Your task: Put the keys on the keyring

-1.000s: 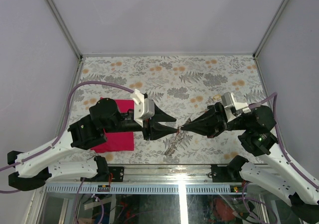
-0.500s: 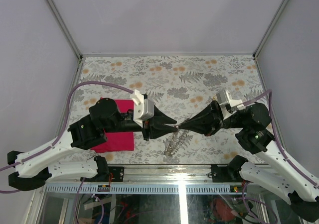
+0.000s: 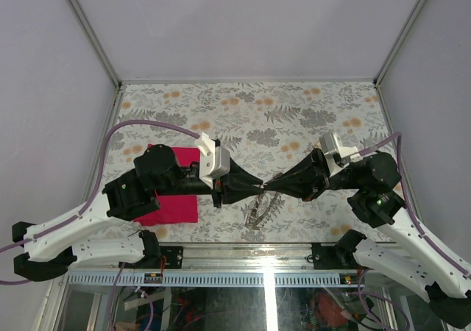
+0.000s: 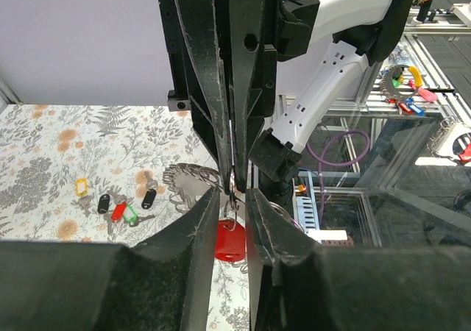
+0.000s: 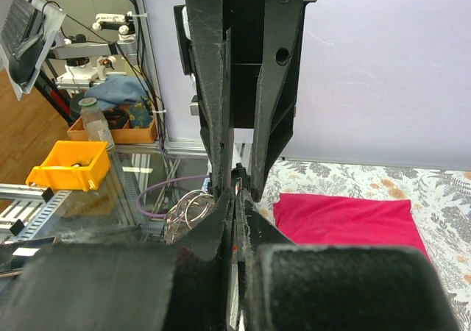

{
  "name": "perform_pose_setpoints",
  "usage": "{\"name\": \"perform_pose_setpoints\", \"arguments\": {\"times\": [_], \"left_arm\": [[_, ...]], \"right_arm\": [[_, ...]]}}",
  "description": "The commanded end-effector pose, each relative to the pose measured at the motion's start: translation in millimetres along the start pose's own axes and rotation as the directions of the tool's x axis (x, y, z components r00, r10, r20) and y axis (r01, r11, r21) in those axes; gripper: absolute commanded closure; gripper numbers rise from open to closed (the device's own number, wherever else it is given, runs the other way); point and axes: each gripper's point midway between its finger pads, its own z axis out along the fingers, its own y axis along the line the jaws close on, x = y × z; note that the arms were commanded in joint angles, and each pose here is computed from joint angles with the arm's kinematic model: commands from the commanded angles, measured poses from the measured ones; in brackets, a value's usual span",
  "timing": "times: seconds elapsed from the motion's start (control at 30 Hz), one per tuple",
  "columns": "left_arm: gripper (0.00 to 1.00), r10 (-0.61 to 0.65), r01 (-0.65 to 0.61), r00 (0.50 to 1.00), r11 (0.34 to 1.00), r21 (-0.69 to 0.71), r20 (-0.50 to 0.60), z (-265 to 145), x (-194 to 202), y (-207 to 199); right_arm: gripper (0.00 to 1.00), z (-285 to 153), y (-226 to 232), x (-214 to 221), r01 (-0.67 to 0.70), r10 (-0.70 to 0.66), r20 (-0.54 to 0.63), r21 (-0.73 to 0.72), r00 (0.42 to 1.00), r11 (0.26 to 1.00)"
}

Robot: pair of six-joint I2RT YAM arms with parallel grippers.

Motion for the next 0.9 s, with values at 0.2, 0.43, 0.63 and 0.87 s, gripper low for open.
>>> {"name": "perform_pose_setpoints", "arguments": {"times": [0.2, 0.43, 0.63, 0.87], "left_arm": [[1.0, 0.038, -0.038, 0.998, 0.999, -0.002, 0.056, 2, -18, 1], [1.0, 0.031, -0.03, 0.999, 0.999, -0.032, 0.03, 1, -16, 6], [1.0, 0.024, -0.028, 0.999, 0.995, -0.093, -0.043, -5, -8, 16], [1.0, 0.013, -0.029, 0.993, 0.99, -0.137, -0.119, -5, 1, 25]], "right_arm": [[1.0, 1, 9, -30, 0.1, -0.099, 0.081, -0.014, 0.992, 0.995], [0.98, 0, 9, -30, 0.097, -0.097, 0.071, -0.009, 0.993, 0.995], [0.71, -6, 2, -16, 0.096, -0.096, 0.0, 0.045, 0.995, 0.994], [0.62, -14, -11, 2, 0.102, -0.092, -0.088, 0.122, 0.992, 0.987]]}}
